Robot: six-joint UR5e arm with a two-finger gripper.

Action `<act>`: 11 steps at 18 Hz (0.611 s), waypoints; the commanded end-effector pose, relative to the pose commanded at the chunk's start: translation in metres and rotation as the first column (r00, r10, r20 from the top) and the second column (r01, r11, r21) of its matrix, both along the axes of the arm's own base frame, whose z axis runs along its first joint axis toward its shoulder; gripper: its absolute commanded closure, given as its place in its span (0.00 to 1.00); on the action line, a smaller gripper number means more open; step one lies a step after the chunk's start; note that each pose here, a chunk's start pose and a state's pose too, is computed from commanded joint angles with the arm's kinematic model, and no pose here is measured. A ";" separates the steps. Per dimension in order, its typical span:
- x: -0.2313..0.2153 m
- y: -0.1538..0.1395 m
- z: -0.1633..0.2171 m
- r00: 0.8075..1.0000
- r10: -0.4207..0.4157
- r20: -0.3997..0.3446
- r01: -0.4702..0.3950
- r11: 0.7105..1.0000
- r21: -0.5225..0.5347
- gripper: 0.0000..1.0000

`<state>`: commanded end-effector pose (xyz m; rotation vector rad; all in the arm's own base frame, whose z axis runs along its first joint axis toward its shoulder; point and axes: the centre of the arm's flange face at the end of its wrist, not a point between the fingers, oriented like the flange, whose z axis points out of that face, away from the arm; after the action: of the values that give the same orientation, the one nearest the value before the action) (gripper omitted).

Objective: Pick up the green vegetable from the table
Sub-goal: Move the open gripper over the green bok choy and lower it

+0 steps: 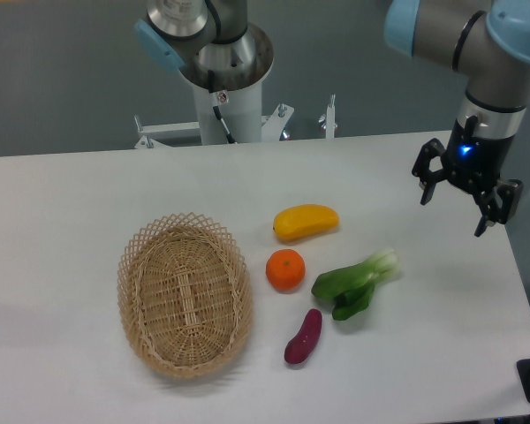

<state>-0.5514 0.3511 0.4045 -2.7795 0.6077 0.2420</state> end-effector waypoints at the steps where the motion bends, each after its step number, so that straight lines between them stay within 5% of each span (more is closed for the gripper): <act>1: 0.000 0.000 0.000 1.000 0.000 -0.003 0.000 1.000 0.001 0.00; 11: 0.011 0.003 -0.026 0.996 0.092 -0.018 -0.091 0.995 0.032 0.00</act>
<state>-0.5409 0.3536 0.3784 -2.7808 0.4778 0.2955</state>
